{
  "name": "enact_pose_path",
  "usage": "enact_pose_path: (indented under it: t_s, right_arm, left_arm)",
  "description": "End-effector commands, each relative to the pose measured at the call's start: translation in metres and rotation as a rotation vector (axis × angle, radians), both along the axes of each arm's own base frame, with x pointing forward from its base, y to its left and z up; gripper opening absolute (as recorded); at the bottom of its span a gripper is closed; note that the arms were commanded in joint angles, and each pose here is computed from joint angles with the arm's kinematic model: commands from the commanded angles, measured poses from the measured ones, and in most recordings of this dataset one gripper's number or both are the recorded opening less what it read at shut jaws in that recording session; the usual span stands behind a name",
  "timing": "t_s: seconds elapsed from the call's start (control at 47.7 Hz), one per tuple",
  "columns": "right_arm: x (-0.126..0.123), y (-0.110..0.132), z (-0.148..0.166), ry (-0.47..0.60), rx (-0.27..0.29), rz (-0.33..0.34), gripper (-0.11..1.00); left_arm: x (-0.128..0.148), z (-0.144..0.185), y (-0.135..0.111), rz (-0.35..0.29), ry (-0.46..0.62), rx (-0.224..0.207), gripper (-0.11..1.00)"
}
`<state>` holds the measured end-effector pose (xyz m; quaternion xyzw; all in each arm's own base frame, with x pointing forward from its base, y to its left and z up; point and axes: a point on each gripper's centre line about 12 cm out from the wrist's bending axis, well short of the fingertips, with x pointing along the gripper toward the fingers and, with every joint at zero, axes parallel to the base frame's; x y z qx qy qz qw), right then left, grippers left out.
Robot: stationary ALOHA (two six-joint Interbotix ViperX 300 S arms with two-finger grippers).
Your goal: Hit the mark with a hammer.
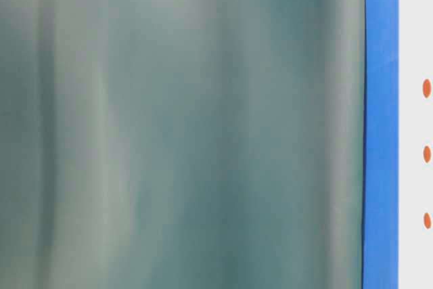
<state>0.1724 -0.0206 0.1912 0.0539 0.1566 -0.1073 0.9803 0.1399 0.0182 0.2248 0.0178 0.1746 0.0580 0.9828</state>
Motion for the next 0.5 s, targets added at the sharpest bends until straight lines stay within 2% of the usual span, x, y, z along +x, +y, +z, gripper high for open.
enact_pose_path:
  t_s: [0.0, 0.483]
  right_arm:
    - [0.0013, -0.0003, 0.0039, -0.012, 0.002, -0.004, 0.8]
    - [0.0014, 0.0009, 0.0027, -0.007, 0.004, 0.003, 0.8]
  left_arm:
    - [0.0014, 0.0044, 0.0004, 0.002, -0.012, 0.0, 0.85]
    - [0.0012, 0.0046, 0.0003, 0.002, -0.014, -0.001, 0.85]
